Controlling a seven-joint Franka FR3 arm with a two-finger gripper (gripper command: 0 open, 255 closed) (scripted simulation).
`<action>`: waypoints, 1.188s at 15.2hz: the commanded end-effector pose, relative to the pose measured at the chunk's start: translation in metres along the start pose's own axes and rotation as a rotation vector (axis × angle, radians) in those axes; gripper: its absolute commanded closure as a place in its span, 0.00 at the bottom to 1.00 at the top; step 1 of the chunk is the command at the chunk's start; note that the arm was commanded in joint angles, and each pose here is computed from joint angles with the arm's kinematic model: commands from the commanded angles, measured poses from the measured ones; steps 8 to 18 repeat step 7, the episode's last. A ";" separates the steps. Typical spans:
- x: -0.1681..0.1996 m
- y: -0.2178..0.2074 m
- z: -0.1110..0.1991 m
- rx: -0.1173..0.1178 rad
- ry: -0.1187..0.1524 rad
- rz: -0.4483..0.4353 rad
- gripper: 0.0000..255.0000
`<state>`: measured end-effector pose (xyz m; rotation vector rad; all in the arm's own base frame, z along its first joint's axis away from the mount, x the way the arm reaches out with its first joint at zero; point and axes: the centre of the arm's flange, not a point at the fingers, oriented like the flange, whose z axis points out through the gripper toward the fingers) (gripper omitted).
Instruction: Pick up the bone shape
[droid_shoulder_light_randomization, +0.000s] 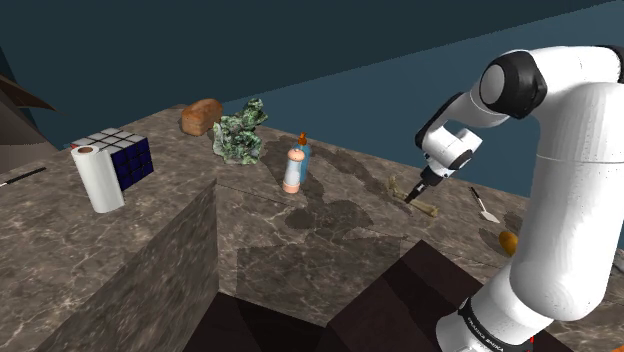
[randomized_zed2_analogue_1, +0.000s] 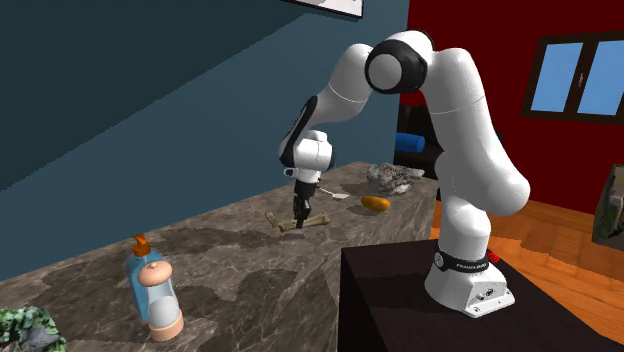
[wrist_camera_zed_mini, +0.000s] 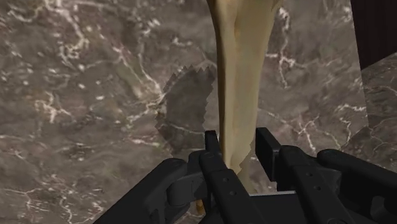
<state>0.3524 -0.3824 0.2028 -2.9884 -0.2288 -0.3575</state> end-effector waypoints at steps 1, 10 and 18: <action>0.002 0.000 -0.010 0.000 0.000 0.000 1.00; 0.007 -0.002 -0.031 0.000 0.000 0.000 1.00; 0.007 -0.002 -0.031 0.000 0.000 0.000 1.00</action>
